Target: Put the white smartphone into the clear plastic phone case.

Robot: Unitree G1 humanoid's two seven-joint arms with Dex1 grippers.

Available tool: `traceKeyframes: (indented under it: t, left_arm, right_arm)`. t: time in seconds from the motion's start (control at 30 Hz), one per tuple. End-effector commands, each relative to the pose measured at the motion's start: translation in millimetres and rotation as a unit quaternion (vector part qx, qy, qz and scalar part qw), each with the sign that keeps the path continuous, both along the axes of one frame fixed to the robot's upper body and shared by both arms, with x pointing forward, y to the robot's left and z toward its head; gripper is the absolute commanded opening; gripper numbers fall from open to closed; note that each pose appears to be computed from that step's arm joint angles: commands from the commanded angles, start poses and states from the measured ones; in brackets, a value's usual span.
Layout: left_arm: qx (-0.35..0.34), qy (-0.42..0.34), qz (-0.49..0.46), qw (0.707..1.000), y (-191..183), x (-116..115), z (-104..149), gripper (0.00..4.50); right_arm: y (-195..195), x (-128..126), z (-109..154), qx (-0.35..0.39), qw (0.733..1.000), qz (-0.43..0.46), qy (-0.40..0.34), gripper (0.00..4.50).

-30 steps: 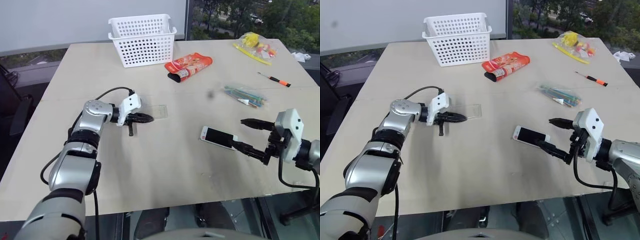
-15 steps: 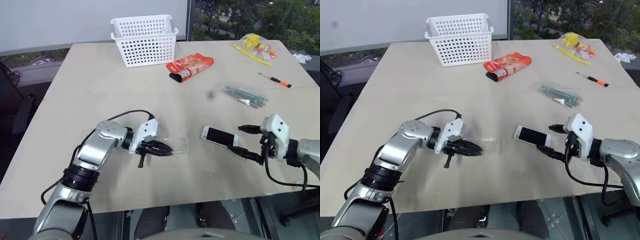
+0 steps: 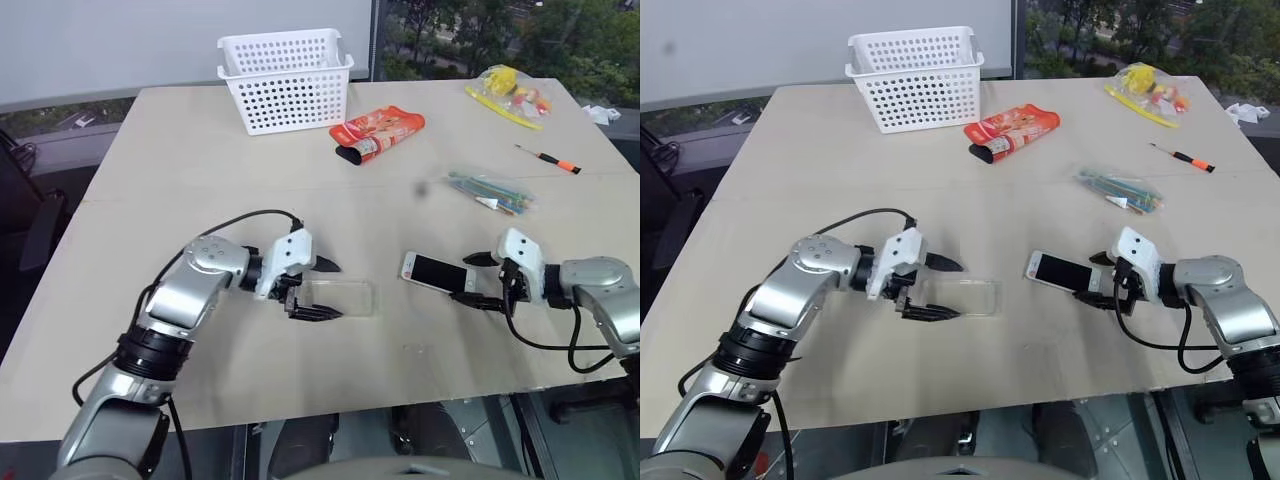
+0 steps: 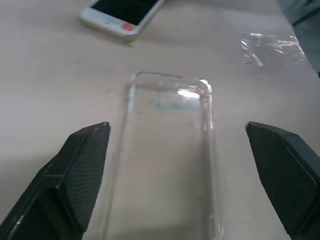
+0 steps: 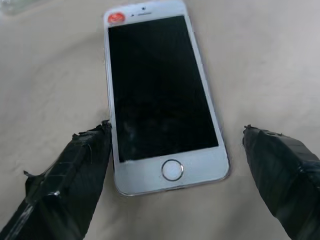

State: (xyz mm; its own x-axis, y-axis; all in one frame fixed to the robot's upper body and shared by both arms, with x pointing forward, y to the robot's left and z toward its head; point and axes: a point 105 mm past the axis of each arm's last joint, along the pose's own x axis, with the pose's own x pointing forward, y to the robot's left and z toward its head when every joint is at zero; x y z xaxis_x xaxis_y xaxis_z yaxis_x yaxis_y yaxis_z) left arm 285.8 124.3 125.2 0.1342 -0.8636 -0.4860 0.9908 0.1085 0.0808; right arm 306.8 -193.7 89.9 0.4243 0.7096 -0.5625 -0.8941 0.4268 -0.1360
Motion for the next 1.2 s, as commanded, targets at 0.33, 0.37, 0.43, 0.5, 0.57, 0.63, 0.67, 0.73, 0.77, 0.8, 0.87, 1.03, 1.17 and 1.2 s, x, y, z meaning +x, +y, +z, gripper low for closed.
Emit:
traceKeyframes:
  t: [0.33, 0.37, 0.43, 0.5, 0.57, 0.63, 0.67, 0.73, 0.77, 0.8, 0.87, 1.03, 1.17, 1.2]
  left_arm:
    - [-0.007, -0.036, 0.027, 0.999, 9.3, -8.4, 33.3, 4.5]
    - [-0.007, -0.037, 0.028, 0.999, 9.5, -7.7, 34.1, 4.5]
    - [-0.01, -0.04, 0.032, 0.999, 10.2, -5.9, 35.1, 4.5]
    - [-0.015, -0.042, 0.037, 0.998, 11.3, -4.0, 35.8, 4.5]
    - [-0.021, -0.044, 0.043, 0.998, 12.7, -1.9, 36.7, 4.5]
    - [-0.025, -0.049, 0.048, 0.997, 14.1, 0.0, 37.8, 4.5]
    - [-0.028, -0.052, 0.053, 0.997, 15.4, 1.6, 39.0, 4.5]
    - [-0.033, -0.063, 0.062, 0.996, 17.2, 5.3, 43.0, 4.5]
    - [-0.039, -0.068, 0.069, 0.995, 17.2, 8.2, 45.9, 4.5]
    - [-0.046, -0.073, 0.075, 0.993, 16.7, 10.9, 48.7, 4.5]
    - [-0.085, -0.08, 0.081, 0.99, 13.3, 15.0, 60.4, 4.5]
    - [-0.122, -0.087, 0.076, 0.986, 12.3, 11.0, 77.0, 2.74]
    - [-0.111, -0.073, 0.06, 0.989, 5.5, 3.1, 71.3, 0.85]
    - [-0.1, -0.067, 0.053, 0.991, 3.0, 0.3, 64.6, 0.34]
  right_arm:
    - [-6.7, -5.1, -22.3, -0.063, 0.997, 0.022, 0.041, 2.89]
    - [-6.5, -4.6, -21.7, -0.064, 0.997, 0.023, 0.037, 2.89]
    - [-4.4, -3.8, -18.0, -0.058, 0.997, 0.028, 0.029, 2.89]
    - [0.7, -1.2, -9.5, -0.041, 0.999, 0.032, 0.014, 2.89]
    - [9.1, 1.6, 3.0, -0.018, 0.999, 0.042, -0.005, 2.89]
    - [17.8, 2.8, 15.0, -0.003, 0.998, 0.059, -0.019, 2.89]
    - [25.6, 3.1, 24.9, 0.008, 0.997, 0.075, -0.03, 2.89]
    - [41.7, 4.0, 44.4, 0.028, 0.993, 0.104, -0.049, 2.89]
    - [48.5, 4.0, 51.6, 0.035, 0.991, 0.115, -0.054, 2.89]
    - [54.2, 3.8, 57.0, 0.043, 0.99, 0.122, -0.056, 2.89]
    - [74.3, 0.2, 70.6, 0.053, 0.984, 0.157, -0.062, 2.89]
    - [82.6, -2.9, 61.9, -0.02, 0.977, 0.202, -0.069, 2.89]
    - [90.3, -1.4, 60.2, -0.047, 0.971, 0.219, -0.08, 2.89]
    - [94.9, -2.0, 61.9, -0.048, 0.97, 0.224, -0.081, 2.89]
